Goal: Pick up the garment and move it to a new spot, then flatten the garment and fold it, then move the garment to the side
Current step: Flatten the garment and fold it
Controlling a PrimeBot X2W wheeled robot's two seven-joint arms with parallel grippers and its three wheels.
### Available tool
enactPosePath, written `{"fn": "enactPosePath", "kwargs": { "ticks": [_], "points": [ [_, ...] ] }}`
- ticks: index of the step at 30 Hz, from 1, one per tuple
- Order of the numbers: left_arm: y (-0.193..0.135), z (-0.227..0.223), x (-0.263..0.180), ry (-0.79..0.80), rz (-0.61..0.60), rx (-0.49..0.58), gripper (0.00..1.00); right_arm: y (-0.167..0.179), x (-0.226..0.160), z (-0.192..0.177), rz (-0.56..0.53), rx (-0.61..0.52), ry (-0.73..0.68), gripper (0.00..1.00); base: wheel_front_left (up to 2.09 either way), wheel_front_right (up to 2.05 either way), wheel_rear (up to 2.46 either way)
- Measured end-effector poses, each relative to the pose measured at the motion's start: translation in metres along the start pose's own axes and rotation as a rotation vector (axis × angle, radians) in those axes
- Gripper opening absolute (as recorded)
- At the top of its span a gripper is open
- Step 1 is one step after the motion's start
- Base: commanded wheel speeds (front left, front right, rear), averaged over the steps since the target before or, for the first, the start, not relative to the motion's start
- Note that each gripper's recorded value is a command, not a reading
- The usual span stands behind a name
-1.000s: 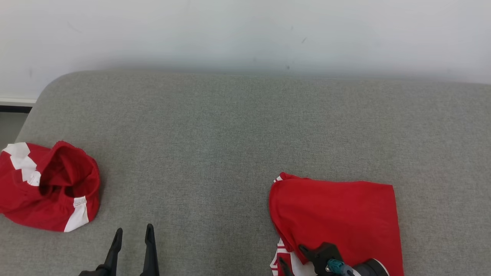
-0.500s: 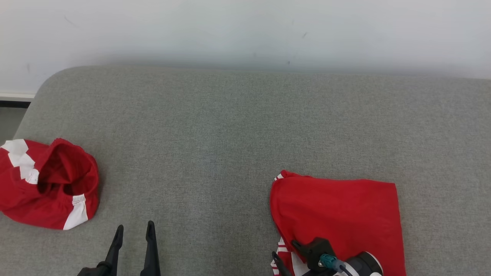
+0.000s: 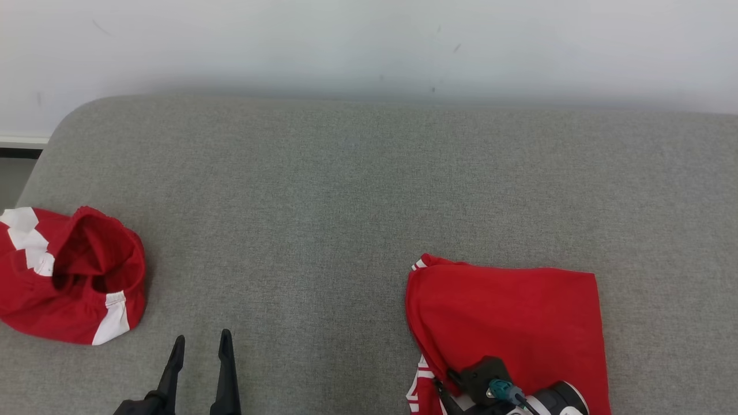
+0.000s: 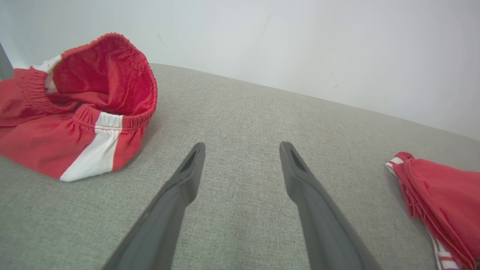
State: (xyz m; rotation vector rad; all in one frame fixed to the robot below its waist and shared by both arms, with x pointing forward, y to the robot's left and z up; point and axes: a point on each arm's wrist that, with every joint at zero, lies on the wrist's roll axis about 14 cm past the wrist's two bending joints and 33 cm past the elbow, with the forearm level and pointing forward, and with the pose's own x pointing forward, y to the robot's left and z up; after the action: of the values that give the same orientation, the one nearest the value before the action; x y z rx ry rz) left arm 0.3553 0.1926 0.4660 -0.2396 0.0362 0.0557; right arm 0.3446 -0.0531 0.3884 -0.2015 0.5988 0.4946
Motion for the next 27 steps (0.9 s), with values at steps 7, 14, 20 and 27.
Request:
{"fn": "enactPosePath", "kwargs": {
  "ticks": [7, 14, 20, 27],
  "points": [
    [0.001, 0.000, 0.000, -0.001, 0.002, 0.000, 1.00, 0.005, 0.003, 0.006, 0.020, -0.006, -0.013, 0.00, 0.00, 0.00, 0.00],
    [0.001, 0.002, 0.000, -0.006, 0.004, 0.001, 1.00, 0.024, -0.003, 0.019, 0.078, 0.022, -0.047, 0.00, 0.00, 0.00, 0.00],
    [0.000, 0.001, 0.001, -0.003, -0.001, 0.000, 1.00, 0.032, -0.011, 0.017, 0.098, 0.053, -0.027, 0.00, 0.00, 0.00, 0.00],
    [-0.003, 0.002, 0.002, -0.006, -0.009, 0.002, 1.00, 0.036, -0.020, 0.025, 0.131, 0.162, -0.066, 1.00, 0.00, 0.00, 0.00]
  ]
}}
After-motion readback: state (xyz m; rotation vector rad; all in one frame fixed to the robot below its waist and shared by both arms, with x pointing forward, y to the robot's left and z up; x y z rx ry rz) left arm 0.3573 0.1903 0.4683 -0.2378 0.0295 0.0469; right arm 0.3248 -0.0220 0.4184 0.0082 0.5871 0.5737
